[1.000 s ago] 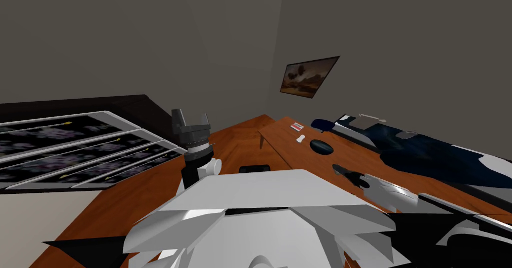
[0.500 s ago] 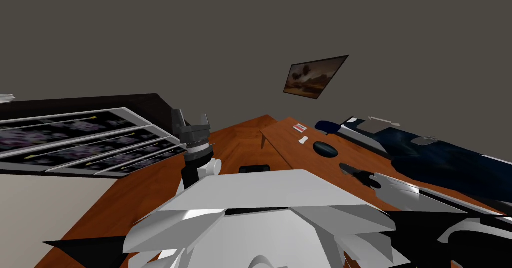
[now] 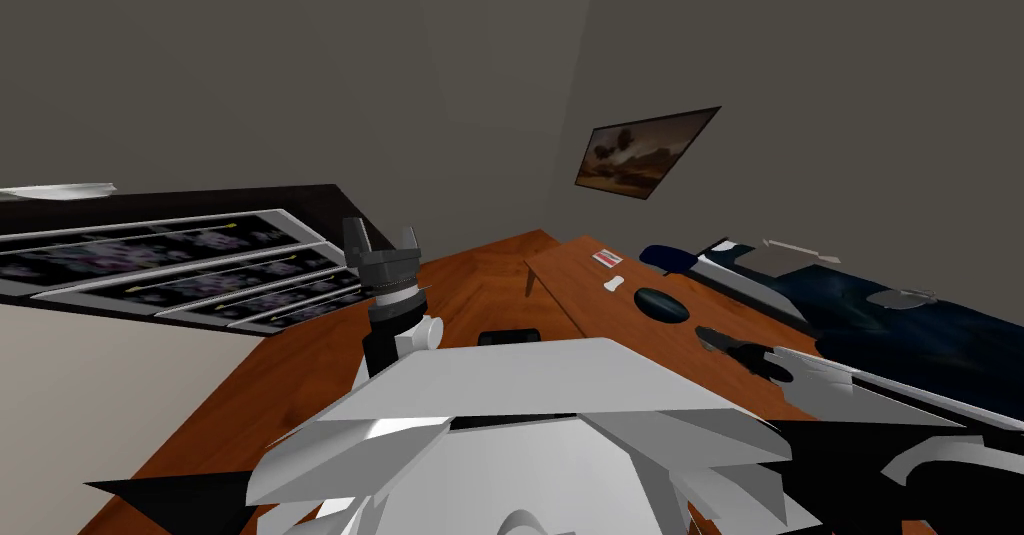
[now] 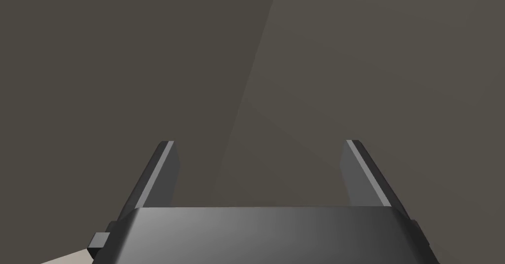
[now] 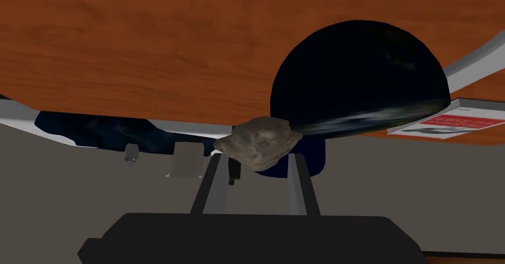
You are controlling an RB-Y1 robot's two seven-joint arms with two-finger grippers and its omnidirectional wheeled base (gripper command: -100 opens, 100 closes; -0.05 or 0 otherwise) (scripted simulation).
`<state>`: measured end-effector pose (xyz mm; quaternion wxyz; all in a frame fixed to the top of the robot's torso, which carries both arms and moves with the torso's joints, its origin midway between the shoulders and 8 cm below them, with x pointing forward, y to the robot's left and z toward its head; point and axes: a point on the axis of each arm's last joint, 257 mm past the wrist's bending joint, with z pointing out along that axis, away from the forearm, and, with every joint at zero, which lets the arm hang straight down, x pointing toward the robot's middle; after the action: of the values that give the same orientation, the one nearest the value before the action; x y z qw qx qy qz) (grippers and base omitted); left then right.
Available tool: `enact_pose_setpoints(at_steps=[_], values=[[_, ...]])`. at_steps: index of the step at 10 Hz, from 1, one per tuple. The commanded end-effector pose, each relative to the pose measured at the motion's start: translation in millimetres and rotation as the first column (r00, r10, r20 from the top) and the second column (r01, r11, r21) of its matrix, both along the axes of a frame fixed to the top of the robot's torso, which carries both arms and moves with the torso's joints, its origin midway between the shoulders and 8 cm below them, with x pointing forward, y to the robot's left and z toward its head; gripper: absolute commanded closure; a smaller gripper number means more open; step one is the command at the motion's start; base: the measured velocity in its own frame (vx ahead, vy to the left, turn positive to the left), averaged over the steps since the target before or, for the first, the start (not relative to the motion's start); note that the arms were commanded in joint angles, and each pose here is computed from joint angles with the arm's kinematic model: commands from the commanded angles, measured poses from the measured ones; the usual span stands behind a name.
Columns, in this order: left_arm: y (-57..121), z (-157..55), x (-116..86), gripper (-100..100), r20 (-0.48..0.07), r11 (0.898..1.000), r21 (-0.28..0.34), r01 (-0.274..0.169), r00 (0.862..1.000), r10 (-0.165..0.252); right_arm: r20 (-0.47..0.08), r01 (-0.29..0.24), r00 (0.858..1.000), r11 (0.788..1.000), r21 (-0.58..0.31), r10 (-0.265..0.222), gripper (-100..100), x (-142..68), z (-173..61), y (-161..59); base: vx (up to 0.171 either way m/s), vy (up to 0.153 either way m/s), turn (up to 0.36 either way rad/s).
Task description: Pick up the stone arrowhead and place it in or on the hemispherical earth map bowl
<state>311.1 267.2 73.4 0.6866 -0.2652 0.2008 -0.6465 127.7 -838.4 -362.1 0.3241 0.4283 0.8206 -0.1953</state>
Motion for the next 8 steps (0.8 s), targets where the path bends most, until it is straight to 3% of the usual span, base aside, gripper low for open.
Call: enact_pose_setpoints(at_steps=[1,8], values=[[0.0,0,0,0,0.000,1.000,0.000,0.000,1.000,0.000,0.004,0.008,1.000,1.000,0.002,-0.008,100,0,6,-3,0.000,-0.010,0.055],[0.0,0,0,0,0.000,1.000,0.000,0.000,1.000,0.000,0.009,0.104,0.994,0.994,0.043,-0.105,100,-41,27,-20,0.018,-0.023,0.110]])
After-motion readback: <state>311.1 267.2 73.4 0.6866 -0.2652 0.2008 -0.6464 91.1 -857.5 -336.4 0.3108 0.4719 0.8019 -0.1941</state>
